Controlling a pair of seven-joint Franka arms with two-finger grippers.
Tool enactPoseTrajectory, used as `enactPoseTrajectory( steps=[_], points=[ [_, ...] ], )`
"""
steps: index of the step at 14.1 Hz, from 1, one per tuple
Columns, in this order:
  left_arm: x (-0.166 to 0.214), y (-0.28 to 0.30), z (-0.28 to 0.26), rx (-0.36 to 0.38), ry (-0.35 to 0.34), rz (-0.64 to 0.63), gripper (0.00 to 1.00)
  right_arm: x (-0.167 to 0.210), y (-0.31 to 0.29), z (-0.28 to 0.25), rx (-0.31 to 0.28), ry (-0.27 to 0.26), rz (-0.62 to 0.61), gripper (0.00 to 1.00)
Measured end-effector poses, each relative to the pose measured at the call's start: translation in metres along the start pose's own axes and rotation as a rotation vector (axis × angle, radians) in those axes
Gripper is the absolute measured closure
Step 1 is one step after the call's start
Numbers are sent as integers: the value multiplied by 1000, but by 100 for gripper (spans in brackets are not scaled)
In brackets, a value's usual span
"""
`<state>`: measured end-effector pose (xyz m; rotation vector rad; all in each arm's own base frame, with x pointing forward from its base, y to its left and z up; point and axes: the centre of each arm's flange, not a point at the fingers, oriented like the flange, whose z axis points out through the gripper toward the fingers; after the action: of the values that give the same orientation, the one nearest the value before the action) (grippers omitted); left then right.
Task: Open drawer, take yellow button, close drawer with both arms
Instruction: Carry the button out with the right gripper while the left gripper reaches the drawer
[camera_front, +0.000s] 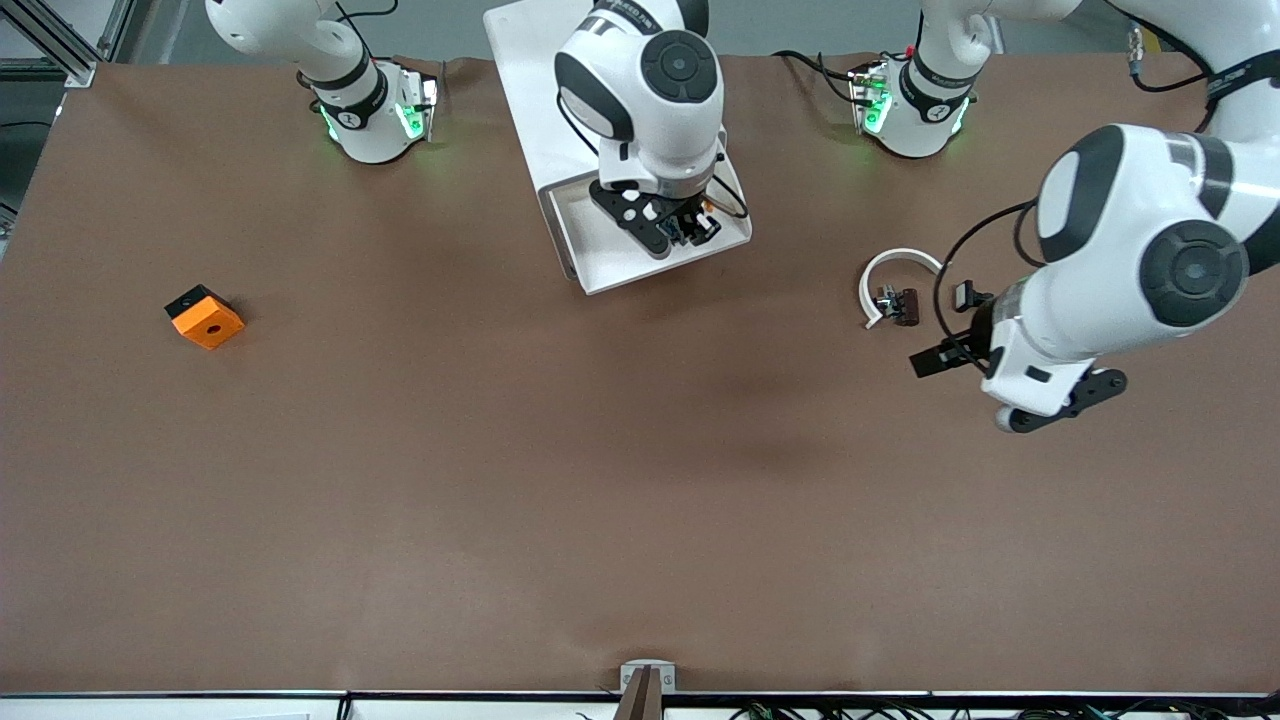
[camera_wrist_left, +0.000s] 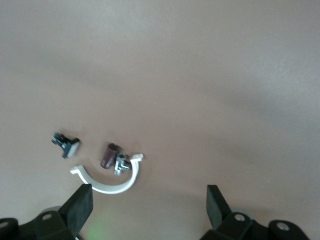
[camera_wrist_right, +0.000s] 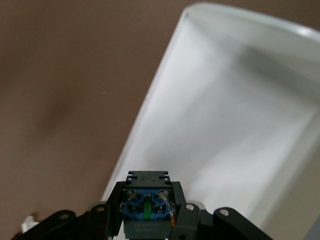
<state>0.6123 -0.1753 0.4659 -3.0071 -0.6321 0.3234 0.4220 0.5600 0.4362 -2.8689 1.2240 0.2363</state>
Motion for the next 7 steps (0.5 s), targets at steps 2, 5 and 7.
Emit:
enactPoseTrajectory(
  steps=[2,5,7],
  points=[
    [-11,32,21,14,2,-41,0,34,-5,-24,14,-33,-22,59],
    [-26,78,49,3,34,-54,0,119,-3,-52,9,-42,-133,59],
    [-52,117,69,-2,53,-30,0,195,10,-68,4,-49,-207,59]
  ],
)
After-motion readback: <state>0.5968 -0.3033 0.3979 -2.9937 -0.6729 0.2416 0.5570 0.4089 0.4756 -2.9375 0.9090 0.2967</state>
